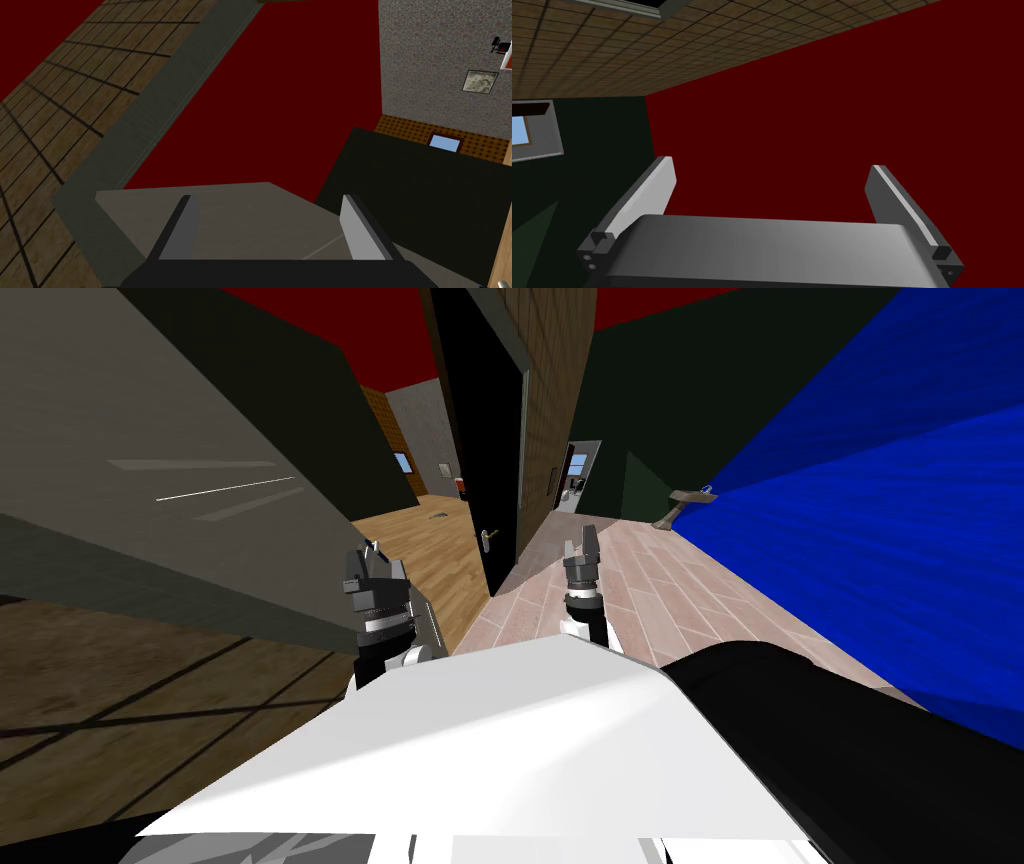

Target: Push the door open

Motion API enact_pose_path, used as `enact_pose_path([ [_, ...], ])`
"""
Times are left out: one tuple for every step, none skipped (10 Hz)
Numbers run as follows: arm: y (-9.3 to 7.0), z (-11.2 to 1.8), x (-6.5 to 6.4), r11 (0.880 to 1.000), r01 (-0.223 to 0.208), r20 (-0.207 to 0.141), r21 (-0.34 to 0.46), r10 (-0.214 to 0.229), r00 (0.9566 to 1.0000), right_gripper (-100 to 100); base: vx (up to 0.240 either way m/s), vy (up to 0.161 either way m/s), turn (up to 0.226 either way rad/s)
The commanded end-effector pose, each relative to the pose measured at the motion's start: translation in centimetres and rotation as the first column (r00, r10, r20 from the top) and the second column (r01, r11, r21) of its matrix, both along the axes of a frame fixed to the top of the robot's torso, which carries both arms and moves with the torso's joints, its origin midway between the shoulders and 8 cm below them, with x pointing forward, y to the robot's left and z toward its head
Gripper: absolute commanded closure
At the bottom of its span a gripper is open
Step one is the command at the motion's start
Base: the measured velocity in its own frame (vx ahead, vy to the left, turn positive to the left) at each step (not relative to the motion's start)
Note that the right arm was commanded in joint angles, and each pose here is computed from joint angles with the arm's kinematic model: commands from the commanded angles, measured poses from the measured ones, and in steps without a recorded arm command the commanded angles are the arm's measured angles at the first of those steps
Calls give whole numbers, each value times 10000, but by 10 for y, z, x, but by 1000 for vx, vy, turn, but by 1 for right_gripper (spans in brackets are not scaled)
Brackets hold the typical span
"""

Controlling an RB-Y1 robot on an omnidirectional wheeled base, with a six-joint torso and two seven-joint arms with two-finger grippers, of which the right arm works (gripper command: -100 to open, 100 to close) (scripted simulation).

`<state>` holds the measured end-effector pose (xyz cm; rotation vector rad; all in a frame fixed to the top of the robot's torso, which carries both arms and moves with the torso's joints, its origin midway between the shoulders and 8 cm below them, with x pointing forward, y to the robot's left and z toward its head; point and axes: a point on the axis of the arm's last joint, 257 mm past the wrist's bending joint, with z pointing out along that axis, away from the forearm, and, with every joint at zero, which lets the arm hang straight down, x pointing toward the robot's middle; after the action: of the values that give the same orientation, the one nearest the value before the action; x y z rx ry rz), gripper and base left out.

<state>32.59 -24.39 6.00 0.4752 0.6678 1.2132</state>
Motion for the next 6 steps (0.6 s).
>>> enact_pose_path([
  [6, -9, 9, 9995, -299, -160, 121, 301, 9994, -100, 108, -28, 34],
  [10, -15, 15, 9986, -492, -264, 204, 497, 9984, -100, 104, -37, 18],
  [15, -21, 22, 9972, -688, -371, 286, 698, 9969, -100, 112, -45, 19],
  [18, -25, 26, 9960, -823, -444, 346, 838, 9955, -100, 106, -51, 20],
  [25, -33, 34, 9929, -1092, -591, 464, 1118, 9920, -100, 114, -65, 18],
  [28, -37, 38, 9911, -1224, -665, 522, 1258, 9898, -100, 106, -65, 23],
])
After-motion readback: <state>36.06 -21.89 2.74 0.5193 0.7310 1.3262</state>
